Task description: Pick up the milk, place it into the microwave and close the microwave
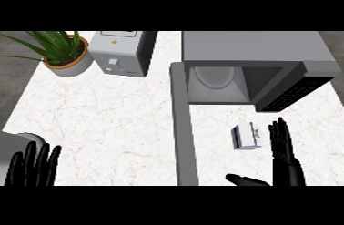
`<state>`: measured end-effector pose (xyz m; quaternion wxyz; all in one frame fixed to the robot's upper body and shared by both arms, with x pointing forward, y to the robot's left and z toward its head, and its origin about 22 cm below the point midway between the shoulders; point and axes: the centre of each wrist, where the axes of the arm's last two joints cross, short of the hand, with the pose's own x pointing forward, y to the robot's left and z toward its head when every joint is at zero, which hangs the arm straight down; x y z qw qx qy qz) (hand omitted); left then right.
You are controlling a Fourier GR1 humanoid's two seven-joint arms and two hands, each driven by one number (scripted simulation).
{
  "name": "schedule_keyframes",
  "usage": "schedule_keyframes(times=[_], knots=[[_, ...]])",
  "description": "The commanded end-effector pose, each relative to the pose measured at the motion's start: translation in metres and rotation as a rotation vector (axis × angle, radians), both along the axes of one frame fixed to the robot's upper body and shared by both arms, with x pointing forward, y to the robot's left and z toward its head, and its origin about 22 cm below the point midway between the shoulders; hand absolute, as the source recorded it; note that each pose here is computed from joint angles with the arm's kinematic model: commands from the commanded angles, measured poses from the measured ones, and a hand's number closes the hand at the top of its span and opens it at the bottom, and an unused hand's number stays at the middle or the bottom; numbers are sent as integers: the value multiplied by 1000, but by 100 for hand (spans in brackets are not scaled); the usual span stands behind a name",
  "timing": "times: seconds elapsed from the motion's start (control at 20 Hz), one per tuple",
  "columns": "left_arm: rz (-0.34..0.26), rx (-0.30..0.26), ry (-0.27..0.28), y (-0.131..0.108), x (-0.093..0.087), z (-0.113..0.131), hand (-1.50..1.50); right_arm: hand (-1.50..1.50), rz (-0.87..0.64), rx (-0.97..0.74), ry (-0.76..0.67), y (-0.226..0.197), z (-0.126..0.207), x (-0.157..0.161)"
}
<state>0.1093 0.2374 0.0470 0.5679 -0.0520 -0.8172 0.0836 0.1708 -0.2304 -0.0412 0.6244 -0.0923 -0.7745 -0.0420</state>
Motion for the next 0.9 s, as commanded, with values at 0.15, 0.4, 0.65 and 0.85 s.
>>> schedule_keyframes(times=[0.15,0.4,0.65,0.85], knots=[[-1,-12,-10,3,-12,7,-150,-150,-104,-7,38,-35,-47,11],[-4,-4,-6,-1,-35,-6,-150,-150,-97,-6,55,-36,-71,21],[-4,-18,2,3,-28,-9,-150,-150,-76,-42,40,-25,-102,8],[4,-5,1,2,-32,-18,-150,-150,-84,-50,22,-42,-107,17]])
